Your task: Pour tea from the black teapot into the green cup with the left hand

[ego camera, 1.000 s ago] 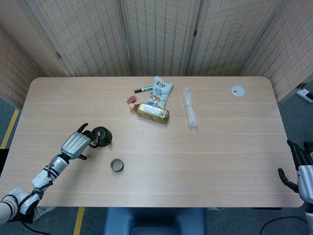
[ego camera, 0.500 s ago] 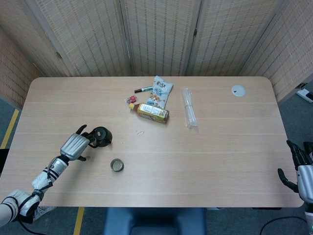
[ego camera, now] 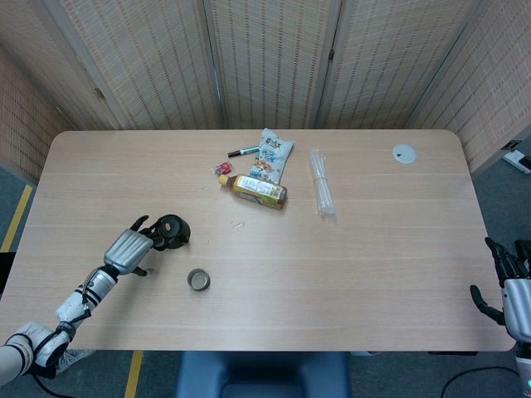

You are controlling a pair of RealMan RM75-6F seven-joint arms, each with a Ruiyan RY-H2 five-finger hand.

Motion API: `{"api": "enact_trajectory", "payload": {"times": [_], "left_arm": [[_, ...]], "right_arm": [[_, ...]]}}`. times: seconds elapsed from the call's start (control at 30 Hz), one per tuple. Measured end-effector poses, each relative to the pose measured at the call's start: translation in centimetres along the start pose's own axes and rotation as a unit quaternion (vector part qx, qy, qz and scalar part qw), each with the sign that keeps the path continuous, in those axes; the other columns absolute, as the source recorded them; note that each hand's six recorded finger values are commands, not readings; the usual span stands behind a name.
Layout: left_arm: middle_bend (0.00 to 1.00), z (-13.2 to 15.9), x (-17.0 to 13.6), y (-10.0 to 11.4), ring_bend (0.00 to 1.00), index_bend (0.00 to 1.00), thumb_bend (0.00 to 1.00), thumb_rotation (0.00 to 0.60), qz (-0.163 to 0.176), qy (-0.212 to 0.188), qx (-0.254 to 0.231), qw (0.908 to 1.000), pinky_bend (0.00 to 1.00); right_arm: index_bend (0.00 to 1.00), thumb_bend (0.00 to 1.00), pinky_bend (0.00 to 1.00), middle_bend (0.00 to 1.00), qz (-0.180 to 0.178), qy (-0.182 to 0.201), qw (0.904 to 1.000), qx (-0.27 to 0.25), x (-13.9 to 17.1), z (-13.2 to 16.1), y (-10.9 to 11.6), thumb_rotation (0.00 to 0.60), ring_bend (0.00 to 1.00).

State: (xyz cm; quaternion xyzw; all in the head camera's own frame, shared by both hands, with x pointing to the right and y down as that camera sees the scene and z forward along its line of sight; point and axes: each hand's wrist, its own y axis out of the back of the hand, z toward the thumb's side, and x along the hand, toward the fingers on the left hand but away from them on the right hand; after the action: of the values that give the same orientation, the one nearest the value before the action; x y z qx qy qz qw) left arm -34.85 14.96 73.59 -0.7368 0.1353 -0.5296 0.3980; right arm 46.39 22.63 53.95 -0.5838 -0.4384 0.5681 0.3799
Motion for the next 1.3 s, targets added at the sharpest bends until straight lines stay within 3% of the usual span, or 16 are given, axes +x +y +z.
{"api": "enact_trajectory", "payload": {"times": [0.27, 0.6, 1.3], "left_arm": [[0.43, 0.1, 0.1, -0.7, 0.35, 0.48, 0.21, 0.600, -0.010, 0.002, 0.005, 0.9999, 0.00], [0.53, 0.4, 0.3, -1.2, 0.42, 0.57, 0.21, 0.600, -0.015, -0.002, 0.010, 0.9998, 0.00], [0.93, 0.0, 1.6, -0.6, 0.78, 0.96, 0.21, 0.600, -0.004, 0.006, 0.005, 1.0000, 0.00]], "right_arm": [[0.02, 0.38, 0.00, 0.19, 0.001, -0.001, 1.0000, -0.002, 0.0, -0.2, -0.1, 0.600, 0.24], [0.05, 0.38, 0.00, 0.19, 0.002, -0.001, 1.0000, -0.003, -0.2, -0.3, -0.3, 0.600, 0.25], [0.07, 0.38, 0.00, 0.19, 0.004, -0.009, 0.9999, -0.004, -0.1, -0.9, -0.4, 0.600, 0.26]]}}
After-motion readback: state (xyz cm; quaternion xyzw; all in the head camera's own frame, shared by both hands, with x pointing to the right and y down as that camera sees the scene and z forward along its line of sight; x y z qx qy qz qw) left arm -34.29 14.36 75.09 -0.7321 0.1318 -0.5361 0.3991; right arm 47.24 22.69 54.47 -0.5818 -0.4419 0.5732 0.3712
